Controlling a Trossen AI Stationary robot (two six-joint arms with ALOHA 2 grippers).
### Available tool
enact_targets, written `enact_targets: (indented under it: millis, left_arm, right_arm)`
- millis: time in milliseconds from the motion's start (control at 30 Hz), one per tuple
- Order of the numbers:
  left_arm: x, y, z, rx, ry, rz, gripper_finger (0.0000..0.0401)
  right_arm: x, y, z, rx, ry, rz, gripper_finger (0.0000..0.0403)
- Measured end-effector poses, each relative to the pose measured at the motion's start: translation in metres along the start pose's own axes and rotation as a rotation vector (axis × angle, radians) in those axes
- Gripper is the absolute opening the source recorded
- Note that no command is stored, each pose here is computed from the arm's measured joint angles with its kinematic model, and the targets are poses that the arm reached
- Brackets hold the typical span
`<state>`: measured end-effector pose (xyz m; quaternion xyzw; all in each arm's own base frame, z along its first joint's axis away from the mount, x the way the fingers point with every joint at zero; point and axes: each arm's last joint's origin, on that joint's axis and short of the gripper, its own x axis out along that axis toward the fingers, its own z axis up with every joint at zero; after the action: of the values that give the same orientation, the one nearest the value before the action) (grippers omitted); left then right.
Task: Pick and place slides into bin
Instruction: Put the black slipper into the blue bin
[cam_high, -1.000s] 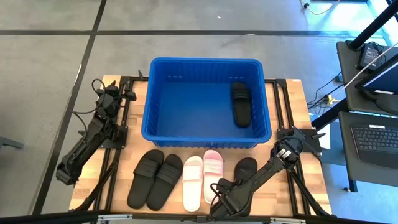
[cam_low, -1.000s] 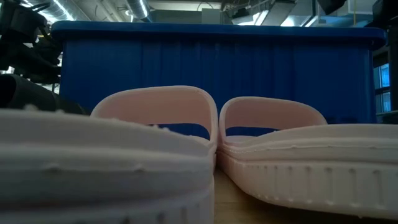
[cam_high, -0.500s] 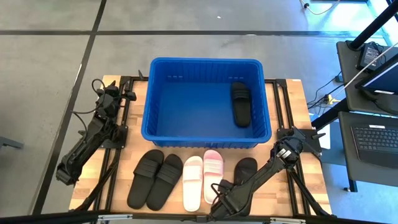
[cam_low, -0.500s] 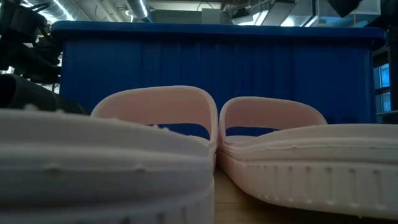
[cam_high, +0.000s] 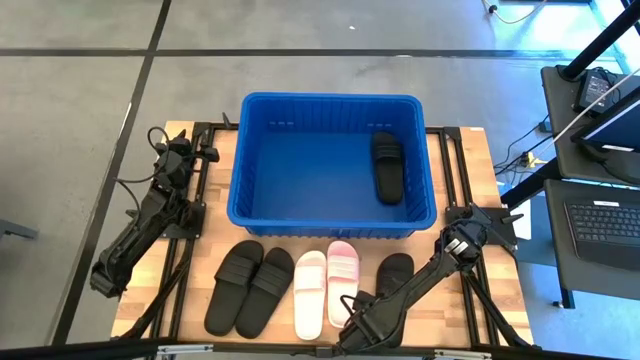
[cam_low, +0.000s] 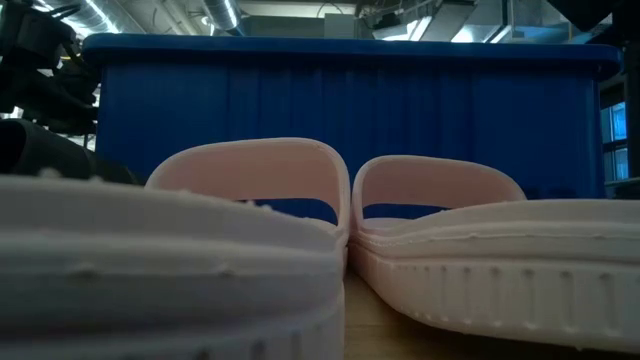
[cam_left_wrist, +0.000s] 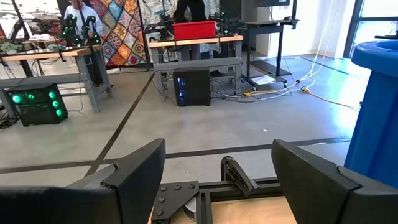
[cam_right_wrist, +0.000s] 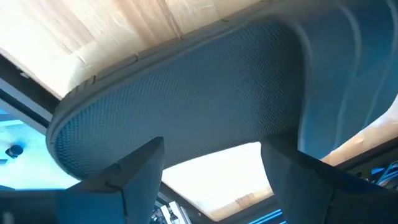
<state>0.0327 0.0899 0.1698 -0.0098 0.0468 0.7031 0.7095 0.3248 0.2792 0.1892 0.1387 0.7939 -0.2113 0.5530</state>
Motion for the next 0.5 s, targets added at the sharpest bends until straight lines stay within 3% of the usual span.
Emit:
enact_targets:
  millis: [267,500]
  left_arm:
    - [0.000,0.000,0.000,0.000,0.000,0.000,0.0290]
    - [0.000,0.000,0.000,-0.001,0.000,0.000,0.0290]
  right_arm:
    - [-0.001,0.000,-0.001,-0.003,-0.026,-0.007,0.0267]
    - [-0.022,-0.010,-0.010,-0.013,-0.104,0.024,0.0267]
